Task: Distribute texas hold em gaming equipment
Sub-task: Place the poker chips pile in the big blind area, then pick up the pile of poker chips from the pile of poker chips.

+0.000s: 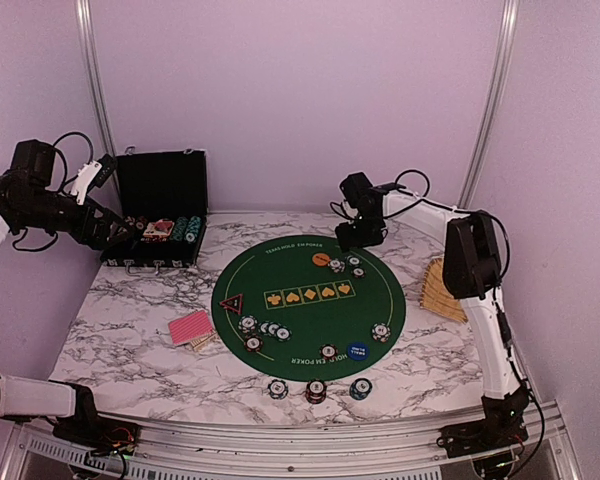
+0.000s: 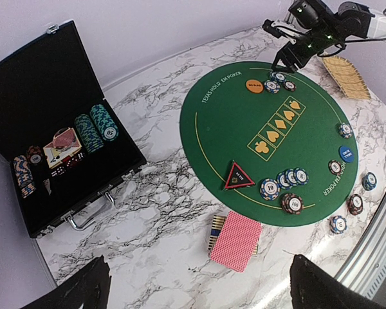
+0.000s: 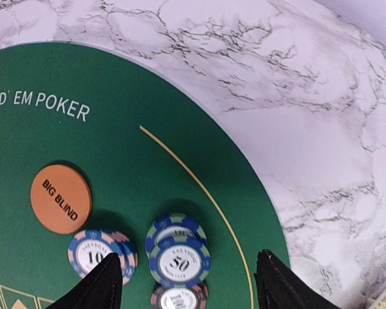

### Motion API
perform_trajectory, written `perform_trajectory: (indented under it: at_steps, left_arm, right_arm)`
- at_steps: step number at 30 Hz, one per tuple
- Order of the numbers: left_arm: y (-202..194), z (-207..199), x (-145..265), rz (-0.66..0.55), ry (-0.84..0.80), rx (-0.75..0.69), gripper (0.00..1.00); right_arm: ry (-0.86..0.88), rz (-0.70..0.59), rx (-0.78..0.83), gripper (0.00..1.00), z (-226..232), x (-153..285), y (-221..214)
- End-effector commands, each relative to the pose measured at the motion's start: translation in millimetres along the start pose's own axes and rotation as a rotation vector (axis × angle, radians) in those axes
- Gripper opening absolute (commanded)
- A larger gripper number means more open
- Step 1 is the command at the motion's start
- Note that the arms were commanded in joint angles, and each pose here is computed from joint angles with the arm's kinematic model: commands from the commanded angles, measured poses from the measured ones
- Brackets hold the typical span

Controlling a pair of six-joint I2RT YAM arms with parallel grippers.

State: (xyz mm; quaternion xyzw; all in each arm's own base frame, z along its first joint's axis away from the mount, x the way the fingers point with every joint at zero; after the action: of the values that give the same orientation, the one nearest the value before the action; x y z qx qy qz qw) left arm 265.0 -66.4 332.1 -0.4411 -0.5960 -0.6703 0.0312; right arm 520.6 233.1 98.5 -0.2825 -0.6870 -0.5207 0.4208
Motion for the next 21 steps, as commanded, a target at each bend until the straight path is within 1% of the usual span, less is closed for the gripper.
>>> perform_trajectory:
  at_steps: [1, 5, 9, 13, 17, 21]
  left_arm:
    - [-5.4, -6.1, 5.7, 0.013, -0.005, -0.013, 0.99]
    - [-4.9, -6.1, 5.3, 0.013, -0.008, -0.014, 0.99]
    - [-4.4, -6.4, 5.1, 0.012, -0.011, -0.016, 0.99]
    - [-4.1, -6.4, 3.6, 0.014, -0.019, -0.014, 0.99]
    - [-4.8, -7.3, 1.9, 0.015, -0.032, -0.008, 0.99]
    - [-6.7, -7.8, 1.7, 0.018, -0.033, -0.005, 0.99]
  right_arm:
    - [-0.019, -0.115, 0.014, 0.7, 2.8, 75.4, 18.4]
    - [-0.016, -0.092, 0.089, 0.7, 29.6, 107.3, -18.6]
    - [0.062, -0.044, 0.15, 0.71, 62.2, 140.5, -76.3]
    - [0.141, 0.02, 0.256, 0.76, 104.1, 178.2, -147.5]
    - [0.2, 0.109, 0.331, 0.83, 134.4, 201.6, -214.8]
    - [0.244, 0.168, 0.364, 0.88, 155.0, 217.8, -262.2]
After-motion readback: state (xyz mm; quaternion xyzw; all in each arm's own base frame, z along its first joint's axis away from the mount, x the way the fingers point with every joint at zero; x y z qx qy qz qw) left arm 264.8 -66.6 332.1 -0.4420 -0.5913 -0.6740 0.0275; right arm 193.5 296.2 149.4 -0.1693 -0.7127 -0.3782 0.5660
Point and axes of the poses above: each gripper's point midway between its finger pads, its own x axis back along the fingers, its own z axis along the line the jaws close on, y = z × x, the point moved 3 cm from there along x, back along the fingers, and after that the axes turned 4 degrees about x, right-handed, at the moved point
